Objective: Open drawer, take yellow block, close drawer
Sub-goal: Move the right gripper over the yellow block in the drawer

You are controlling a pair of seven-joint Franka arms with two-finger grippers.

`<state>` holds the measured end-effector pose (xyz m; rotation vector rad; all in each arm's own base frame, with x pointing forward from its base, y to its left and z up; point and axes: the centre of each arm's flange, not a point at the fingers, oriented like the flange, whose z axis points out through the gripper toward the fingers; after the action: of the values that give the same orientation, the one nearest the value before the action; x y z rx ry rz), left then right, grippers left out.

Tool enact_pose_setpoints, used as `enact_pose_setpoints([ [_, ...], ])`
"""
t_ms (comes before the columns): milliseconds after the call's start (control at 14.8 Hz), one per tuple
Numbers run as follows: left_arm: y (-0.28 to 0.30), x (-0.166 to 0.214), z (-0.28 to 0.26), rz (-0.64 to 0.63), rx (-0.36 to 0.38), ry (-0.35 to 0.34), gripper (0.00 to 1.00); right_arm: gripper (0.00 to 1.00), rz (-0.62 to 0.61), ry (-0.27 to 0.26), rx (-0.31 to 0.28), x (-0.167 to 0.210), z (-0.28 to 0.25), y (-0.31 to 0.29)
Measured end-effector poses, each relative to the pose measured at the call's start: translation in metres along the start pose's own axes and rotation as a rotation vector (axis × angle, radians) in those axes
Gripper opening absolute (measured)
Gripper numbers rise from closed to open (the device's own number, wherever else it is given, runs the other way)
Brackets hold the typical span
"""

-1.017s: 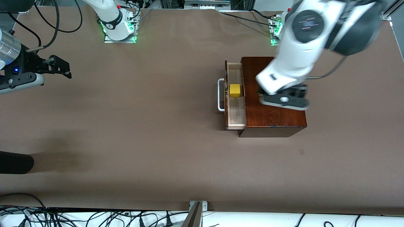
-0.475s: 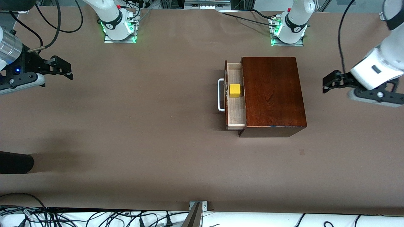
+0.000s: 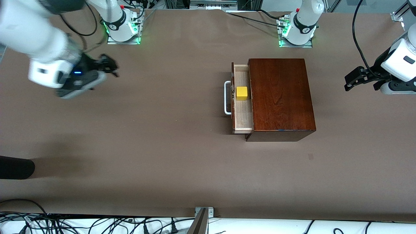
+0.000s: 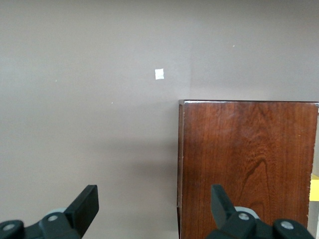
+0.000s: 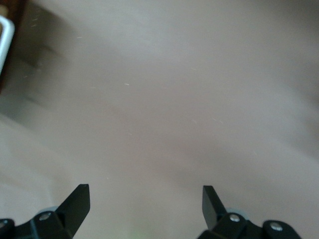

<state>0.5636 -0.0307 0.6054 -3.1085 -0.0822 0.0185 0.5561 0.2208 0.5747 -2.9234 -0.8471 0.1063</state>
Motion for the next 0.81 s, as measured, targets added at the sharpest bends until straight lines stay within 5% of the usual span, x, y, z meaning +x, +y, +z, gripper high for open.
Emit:
enact_pose_setpoints([
  [203, -0.011, -0.008, 0.007, -0.024, 0.007, -0.071, 1.00, 1.00, -0.190, 0.008, -0.006, 0.026, 0.027, -0.111],
  [542, -0.013, -0.007, 0.005, -0.004, 0.005, -0.053, 1.00, 1.00, -0.477, 0.045, -0.019, 0.046, 0.091, -0.295],
  [814, -0.014, -0.006, 0.004, 0.035, 0.003, -0.047, 1.00, 1.00, -0.616, 0.103, -0.072, 0.082, 0.146, -0.373],
])
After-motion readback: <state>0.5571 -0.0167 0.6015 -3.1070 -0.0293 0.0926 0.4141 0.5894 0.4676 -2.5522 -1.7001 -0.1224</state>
